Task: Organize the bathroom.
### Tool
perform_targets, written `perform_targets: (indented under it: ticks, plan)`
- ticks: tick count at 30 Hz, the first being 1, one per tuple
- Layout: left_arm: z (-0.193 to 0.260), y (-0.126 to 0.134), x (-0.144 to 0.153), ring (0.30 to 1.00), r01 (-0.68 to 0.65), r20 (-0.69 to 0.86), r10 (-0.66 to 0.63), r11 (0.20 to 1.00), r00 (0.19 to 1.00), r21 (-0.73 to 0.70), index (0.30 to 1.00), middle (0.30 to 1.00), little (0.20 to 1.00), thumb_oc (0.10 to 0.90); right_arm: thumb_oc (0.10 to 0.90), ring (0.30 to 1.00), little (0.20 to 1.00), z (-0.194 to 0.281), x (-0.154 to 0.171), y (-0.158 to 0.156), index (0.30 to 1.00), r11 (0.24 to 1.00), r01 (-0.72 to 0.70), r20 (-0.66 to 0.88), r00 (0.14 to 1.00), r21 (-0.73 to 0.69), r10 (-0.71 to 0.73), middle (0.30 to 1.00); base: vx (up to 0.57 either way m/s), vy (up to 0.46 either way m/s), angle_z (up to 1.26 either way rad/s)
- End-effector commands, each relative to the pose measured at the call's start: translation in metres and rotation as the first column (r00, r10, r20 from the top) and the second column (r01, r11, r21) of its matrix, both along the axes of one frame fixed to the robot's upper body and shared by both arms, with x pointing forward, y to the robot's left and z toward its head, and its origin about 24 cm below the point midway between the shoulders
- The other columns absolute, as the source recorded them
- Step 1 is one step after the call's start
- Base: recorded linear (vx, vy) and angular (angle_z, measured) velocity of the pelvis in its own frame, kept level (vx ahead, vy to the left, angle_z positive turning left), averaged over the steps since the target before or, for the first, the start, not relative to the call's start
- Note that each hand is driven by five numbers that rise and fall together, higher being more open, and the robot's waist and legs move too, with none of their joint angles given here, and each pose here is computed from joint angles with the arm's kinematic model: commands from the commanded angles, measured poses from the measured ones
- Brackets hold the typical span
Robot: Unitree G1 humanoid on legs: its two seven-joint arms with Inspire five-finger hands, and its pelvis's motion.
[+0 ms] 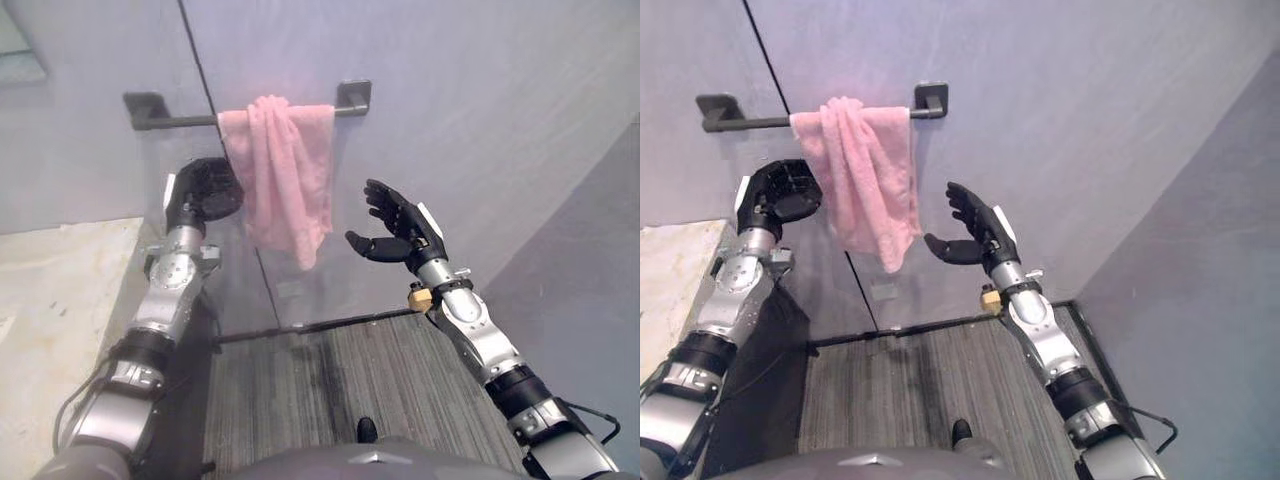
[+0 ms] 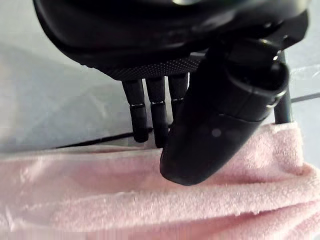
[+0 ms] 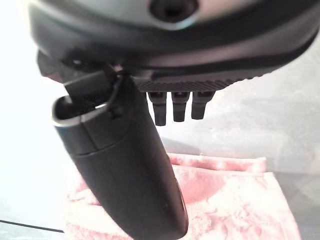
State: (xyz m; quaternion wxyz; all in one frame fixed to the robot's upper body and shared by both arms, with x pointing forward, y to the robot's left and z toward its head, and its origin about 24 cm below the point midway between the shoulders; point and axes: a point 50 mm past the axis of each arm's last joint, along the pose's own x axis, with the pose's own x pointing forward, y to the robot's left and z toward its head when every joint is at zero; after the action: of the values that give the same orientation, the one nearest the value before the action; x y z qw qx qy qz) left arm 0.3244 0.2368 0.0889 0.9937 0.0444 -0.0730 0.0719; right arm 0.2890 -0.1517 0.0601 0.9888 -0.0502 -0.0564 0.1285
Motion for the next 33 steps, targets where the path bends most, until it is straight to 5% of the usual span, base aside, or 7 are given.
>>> perform_targets:
  ticks: [1,2,3,33]
  plan:
    - [0.066,-0.013,0.029,0.589,0.063,0.246,-0.069,0.997,0.967,0.032,0.589,0.589,0.589,0.593,0.800,0.900,0.900,0.031,0.009,-0.001,0.900,0.998,-0.022,0.156,0.988,0.055,0.013,0.900,-0.01,-0.021,-0.11]
    - [0.065,-0.012,0.029,0.651,0.064,0.247,-0.070,0.997,0.966,0.033,0.651,0.651,0.651,0.634,0.800,0.900,0.900,0.030,0.009,-0.001,0.900,0.998,-0.021,0.149,0.989,0.056,0.012,0.900,-0.01,-0.015,-0.11]
    - [0.065,-0.013,0.029,0.900,0.067,0.247,-0.074,0.997,0.966,0.037,0.900,0.900,0.900,0.800,0.800,0.900,0.900,0.029,0.009,-0.001,0.900,0.998,-0.021,0.148,0.989,0.055,0.013,0.900,-0.01,-0.019,-0.10]
    - [0.075,-0.020,0.018,0.900,0.096,0.282,-0.108,0.994,0.953,0.058,0.900,0.900,0.900,0.800,0.800,0.900,0.900,0.017,0.002,0.003,0.900,0.999,-0.012,0.096,0.995,0.050,0.007,0.900,0.00,-0.001,0.00]
